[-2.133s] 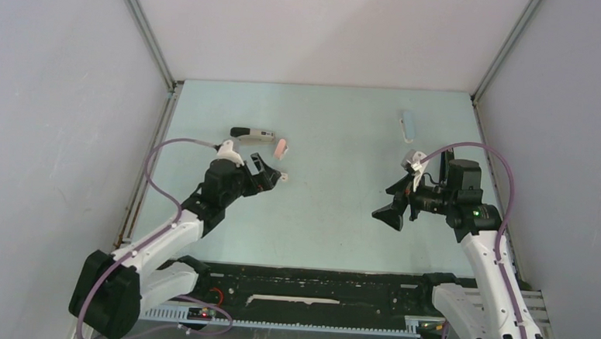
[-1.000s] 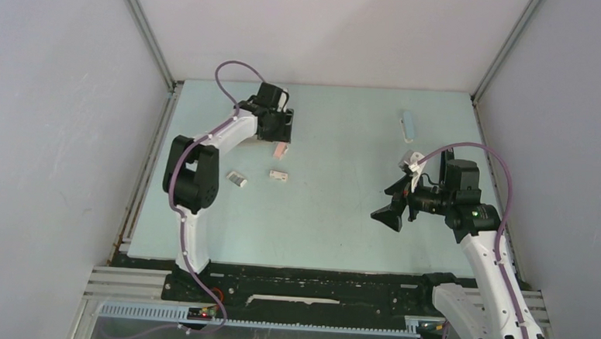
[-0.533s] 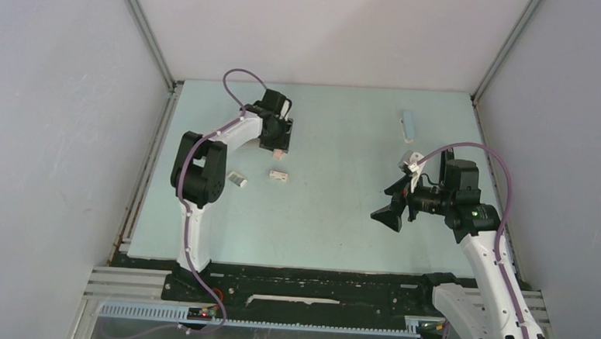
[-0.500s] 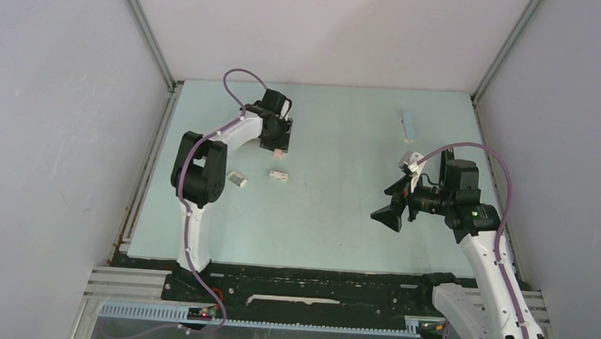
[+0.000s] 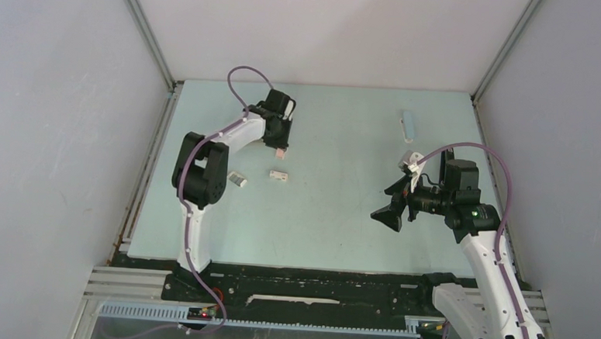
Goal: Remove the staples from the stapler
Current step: Move the stapler to the center of the board.
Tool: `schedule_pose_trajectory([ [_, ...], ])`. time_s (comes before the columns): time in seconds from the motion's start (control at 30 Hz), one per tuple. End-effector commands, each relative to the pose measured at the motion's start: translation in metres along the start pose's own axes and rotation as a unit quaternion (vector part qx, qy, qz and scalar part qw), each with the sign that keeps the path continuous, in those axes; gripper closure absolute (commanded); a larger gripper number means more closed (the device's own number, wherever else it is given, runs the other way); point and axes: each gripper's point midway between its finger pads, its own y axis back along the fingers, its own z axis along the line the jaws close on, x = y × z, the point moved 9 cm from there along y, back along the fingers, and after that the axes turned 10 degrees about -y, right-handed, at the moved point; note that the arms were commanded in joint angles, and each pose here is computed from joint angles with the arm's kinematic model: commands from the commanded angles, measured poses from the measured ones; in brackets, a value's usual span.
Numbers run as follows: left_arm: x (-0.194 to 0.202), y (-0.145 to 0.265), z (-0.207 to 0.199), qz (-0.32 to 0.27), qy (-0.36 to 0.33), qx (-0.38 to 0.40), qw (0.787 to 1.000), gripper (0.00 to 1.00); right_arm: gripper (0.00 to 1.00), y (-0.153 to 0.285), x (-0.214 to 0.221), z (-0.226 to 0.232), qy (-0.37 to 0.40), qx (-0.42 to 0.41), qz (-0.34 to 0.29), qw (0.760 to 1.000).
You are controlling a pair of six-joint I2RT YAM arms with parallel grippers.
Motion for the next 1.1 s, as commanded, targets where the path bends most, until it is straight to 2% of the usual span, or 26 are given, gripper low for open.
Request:
schedule_pose_trajectory([
  [0.0,-0.012,0.039,-0.019,-0.077,-0.044,-0.008,0.996,1.00,0.00,0.001,-0.003,-0.001,0.023,0.004,-0.007,1.000],
  [0.2,0.010,0.071,-0.049,-0.145,-0.073,0.033,0.986,1.00,0.00,0.001,-0.003,0.000,0.024,0.003,-0.008,1.000],
  [0.43,0.035,0.095,-0.094,-0.182,-0.127,0.096,0.970,1.00,0.00,0.001,-0.004,0.001,0.027,0.001,-0.009,1.000],
  [0.63,0.064,0.101,-0.125,-0.182,-0.161,0.135,0.961,1.00,0.00,0.001,-0.004,0.001,0.027,0.000,-0.009,1.000],
  [1.07,0.102,0.092,-0.159,-0.154,-0.175,0.180,0.956,1.00,0.00,0.001,-0.003,0.001,0.026,0.000,-0.007,1.000],
])
